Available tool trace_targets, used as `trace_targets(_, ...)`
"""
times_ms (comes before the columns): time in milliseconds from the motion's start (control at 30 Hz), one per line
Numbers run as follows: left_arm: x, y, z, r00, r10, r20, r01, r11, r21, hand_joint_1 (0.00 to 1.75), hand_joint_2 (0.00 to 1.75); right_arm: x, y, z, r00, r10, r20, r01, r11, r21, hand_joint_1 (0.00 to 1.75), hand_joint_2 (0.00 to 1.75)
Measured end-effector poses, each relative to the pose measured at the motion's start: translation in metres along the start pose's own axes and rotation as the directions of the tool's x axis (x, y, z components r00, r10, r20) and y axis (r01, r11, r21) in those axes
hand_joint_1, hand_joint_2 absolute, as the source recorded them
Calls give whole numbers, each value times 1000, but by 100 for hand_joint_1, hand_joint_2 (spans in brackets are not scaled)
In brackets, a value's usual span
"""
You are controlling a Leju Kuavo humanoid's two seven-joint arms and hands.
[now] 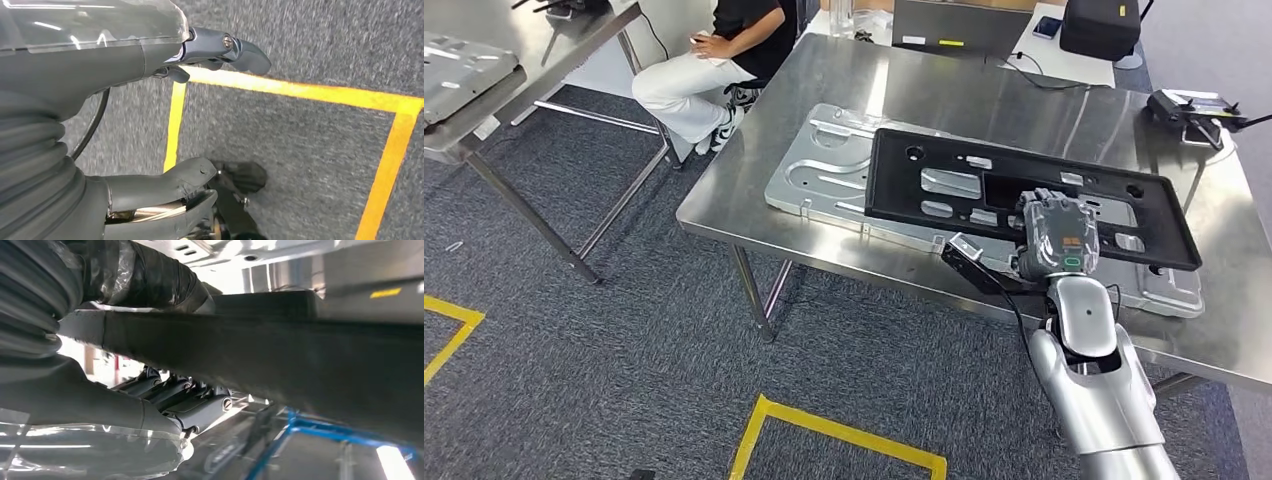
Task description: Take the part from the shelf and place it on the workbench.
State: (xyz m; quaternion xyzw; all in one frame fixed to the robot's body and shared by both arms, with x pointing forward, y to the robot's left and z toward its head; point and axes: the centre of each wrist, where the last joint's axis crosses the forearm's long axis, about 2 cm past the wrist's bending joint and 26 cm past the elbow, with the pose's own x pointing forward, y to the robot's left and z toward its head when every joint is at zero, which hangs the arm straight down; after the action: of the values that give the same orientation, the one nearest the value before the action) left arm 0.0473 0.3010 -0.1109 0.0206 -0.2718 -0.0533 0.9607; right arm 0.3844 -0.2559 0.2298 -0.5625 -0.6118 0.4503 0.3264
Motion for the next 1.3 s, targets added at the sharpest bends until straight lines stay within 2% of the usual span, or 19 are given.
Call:
trace_targets(200, -2, -1, 1, 1000, -4, -4, 4, 1000, -6, 0, 175, 1, 2, -13, 998, 40, 38, -41, 998, 39, 175, 175)
trace_targets(433, 1, 0, 0, 1000, -8, 1, 8, 1000, -4, 0, 175, -1, 2, -24, 997, 28, 70, -35, 994, 106, 175, 175)
trace_targets(700, -5, 4, 2, 1000, -10, -12, 10, 1000, -1, 0, 175, -11, 23, -19, 998, -15, 55, 4, 981, 195, 175, 175)
trace_targets(967, -1, 4, 0, 1000, -8, 1, 8, 1000, 0, 0, 175, -24, 30, -16, 999, -23, 34, 15, 974, 225, 175, 175)
trace_targets(1100, -3, 4, 1, 1000, -7, -1, 7, 1000, -2, 0, 175, -32, 41, -7, 999, -44, 14, 39, 966, 254, 0, 175)
trace_targets(1133, -3, 3, 1, 1000, -7, -1, 7, 1000, -5, 0, 175, -34, 43, -5, 999, -46, 9, 43, 966, 256, 0, 175)
trace_targets(1267, -1, 3, 0, 1000, -6, 3, 6, 1000, -10, 0, 0, -40, 48, -2, 999, -54, -3, 53, 963, 265, 0, 175)
trace_targets(1300, -1, 3, 0, 1000, -3, 4, 3, 1000, -9, 0, 0, -40, 48, -2, 998, -56, -5, 56, 963, 265, 0, 175)
